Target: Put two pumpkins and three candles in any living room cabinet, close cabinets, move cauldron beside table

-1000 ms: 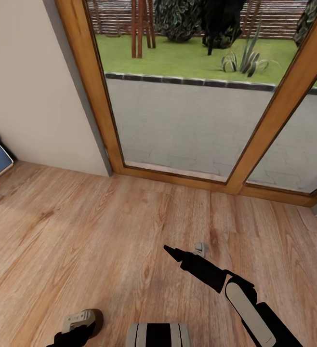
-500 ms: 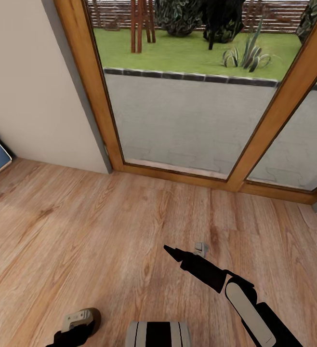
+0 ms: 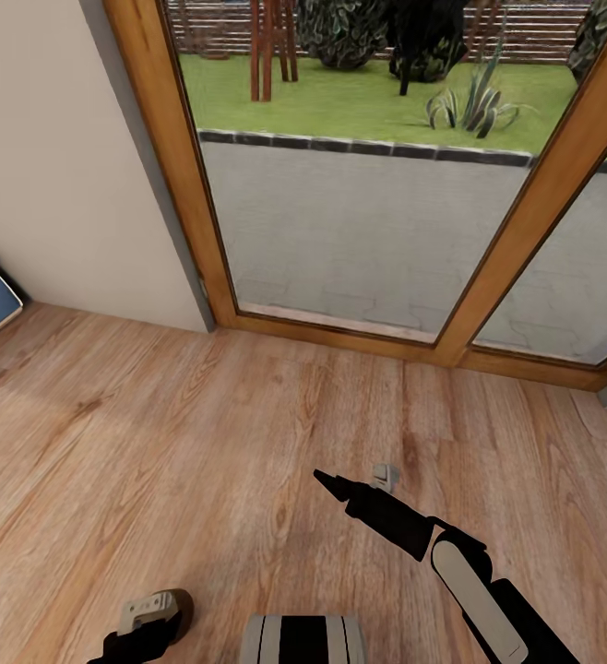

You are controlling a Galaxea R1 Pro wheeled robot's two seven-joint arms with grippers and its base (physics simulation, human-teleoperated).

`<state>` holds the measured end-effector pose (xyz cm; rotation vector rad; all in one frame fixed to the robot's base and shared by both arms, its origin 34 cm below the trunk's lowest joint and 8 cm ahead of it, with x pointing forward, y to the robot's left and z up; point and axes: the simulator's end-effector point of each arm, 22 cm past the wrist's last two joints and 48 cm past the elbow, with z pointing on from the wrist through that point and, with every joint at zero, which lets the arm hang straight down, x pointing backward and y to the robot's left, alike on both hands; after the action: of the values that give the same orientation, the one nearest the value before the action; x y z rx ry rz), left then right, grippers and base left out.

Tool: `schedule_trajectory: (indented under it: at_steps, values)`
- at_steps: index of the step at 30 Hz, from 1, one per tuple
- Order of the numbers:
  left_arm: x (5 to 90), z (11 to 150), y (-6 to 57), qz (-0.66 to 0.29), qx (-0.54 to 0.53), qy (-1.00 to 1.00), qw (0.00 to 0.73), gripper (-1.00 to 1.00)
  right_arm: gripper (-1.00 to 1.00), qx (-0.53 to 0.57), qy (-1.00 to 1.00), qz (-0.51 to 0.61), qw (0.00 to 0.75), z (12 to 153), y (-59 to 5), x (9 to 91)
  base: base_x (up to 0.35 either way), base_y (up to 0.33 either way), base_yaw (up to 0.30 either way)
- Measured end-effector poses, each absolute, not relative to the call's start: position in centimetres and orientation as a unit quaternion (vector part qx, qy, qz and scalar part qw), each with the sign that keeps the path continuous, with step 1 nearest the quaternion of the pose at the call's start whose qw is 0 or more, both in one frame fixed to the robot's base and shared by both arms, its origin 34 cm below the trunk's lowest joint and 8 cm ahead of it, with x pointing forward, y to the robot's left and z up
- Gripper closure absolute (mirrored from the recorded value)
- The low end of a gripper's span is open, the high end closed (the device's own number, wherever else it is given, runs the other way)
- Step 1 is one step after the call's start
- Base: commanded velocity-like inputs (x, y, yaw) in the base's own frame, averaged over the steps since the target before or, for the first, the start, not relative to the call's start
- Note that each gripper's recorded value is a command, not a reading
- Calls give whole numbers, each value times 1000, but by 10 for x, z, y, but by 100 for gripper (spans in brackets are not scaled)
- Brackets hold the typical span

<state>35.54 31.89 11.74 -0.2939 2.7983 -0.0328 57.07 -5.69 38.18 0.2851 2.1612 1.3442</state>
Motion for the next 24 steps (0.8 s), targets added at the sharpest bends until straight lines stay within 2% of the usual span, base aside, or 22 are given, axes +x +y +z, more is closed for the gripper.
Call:
schedule_trajectory:
  at_steps: [1, 2, 24]
  values:
    - [355, 117, 319, -12, -103, 981, 163, -100, -100, 107, 809, 503, 286, 382, -57, 571, 0, 0, 0]
    - [356, 117, 319, -12, -103, 981, 163, 100, -100, 107, 809, 503, 286, 382, -57, 571, 0, 0, 0]
    - [356, 118, 318, -15, -103, 981, 163, 100, -100, 107, 808, 503, 286, 382, -57, 571, 0, 0, 0]
